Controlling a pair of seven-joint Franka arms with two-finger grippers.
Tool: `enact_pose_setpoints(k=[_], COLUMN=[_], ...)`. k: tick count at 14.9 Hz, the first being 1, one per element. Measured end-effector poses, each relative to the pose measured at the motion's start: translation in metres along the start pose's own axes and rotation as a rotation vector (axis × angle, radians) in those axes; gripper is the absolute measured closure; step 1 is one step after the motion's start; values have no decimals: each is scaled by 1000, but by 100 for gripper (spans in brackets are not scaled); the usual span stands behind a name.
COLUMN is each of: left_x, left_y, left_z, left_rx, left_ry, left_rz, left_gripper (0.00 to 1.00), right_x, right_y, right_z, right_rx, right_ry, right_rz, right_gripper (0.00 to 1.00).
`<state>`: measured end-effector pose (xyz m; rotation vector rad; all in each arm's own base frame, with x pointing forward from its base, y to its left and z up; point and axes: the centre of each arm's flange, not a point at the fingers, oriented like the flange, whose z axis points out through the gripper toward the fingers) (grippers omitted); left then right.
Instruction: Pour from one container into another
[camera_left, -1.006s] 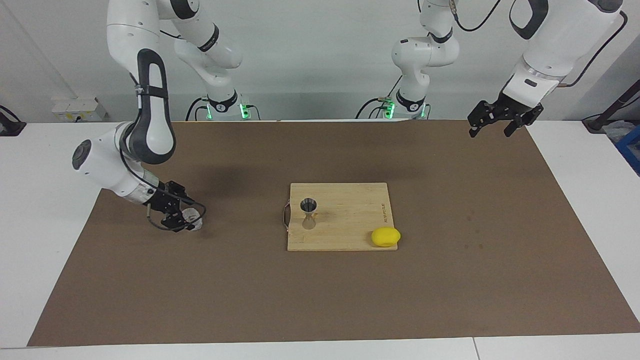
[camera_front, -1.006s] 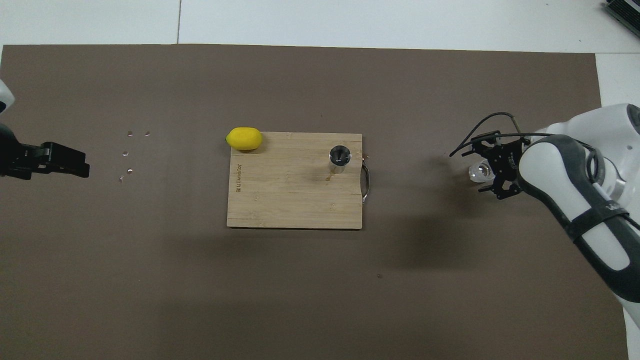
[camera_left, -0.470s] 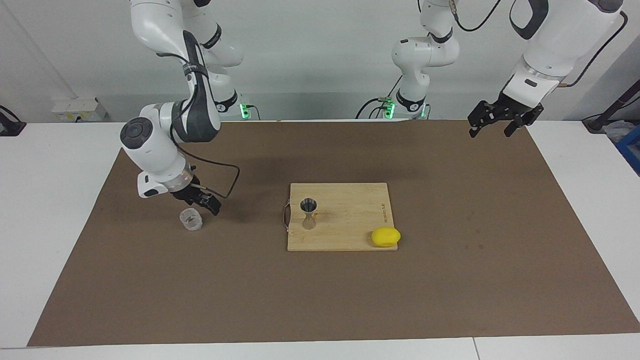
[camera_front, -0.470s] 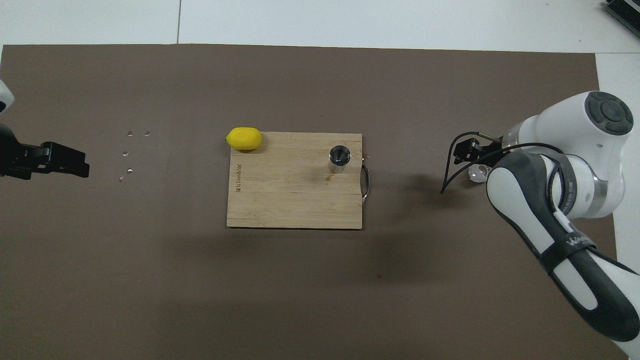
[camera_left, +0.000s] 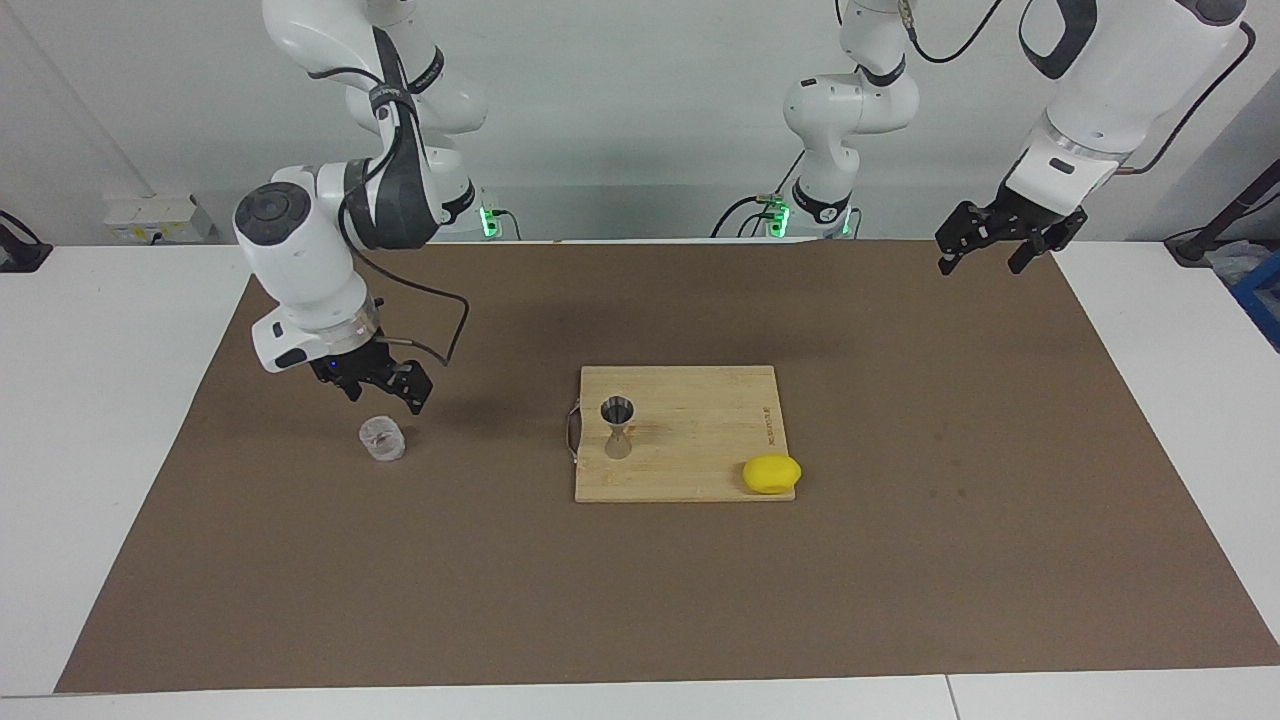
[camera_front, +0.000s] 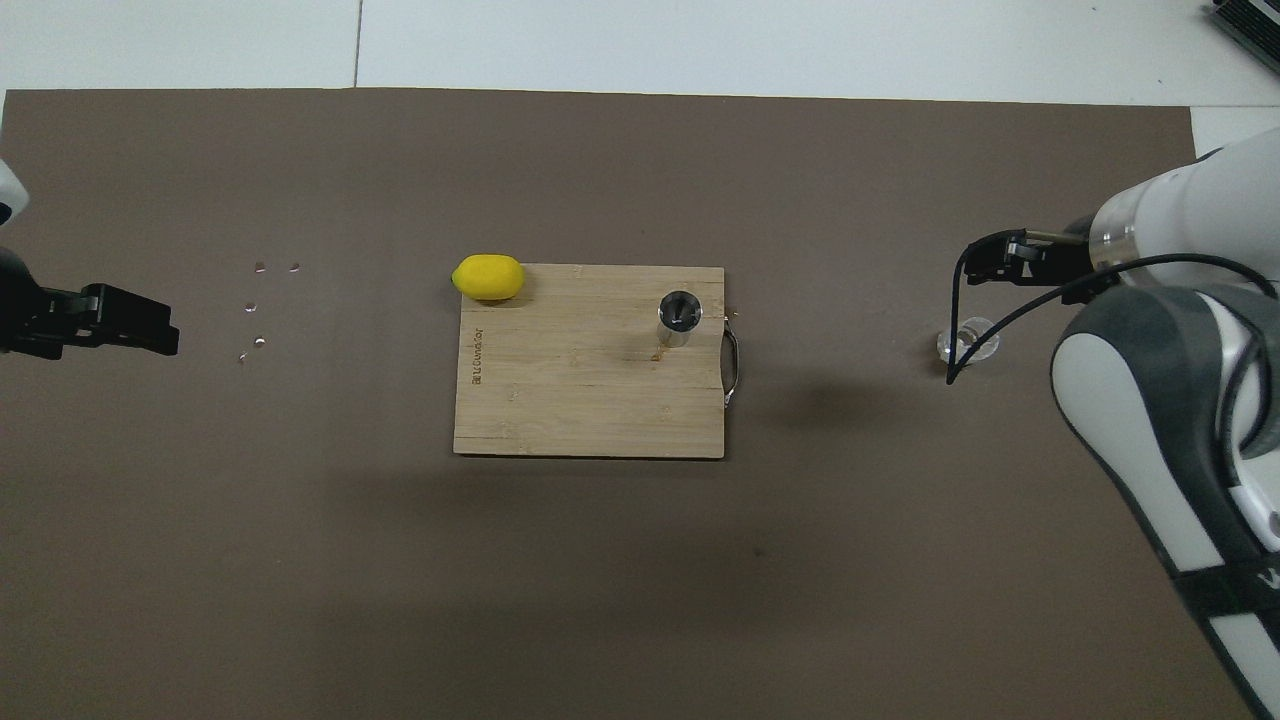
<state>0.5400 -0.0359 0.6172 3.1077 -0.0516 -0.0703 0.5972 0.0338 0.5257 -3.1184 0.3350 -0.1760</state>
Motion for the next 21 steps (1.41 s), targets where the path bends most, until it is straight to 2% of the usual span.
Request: enact_pose_setpoints(k=[2, 5, 11, 15, 21], left_x=[0, 0, 0, 0, 0], left_y=[0, 0, 0, 0, 0], left_z=[0, 0, 0, 0, 0], left_rx=[0, 0, 0, 0, 0], left_ry=[0, 0, 0, 0, 0], left_rz=[0, 0, 0, 0, 0], left_gripper=[0, 0, 0, 0, 0], right_x=[0, -1, -19, -20, -21], right_y=[1, 2, -16, -16, -11], right_z=[-34, -60, -62, -61, -63], right_rx=[-1, -8, -37, -36, -61], right_ry=[5, -17, -113, -122, -114], right_rz=[1, 2, -46, -111, -116], right_gripper=[0, 0, 0, 0, 0])
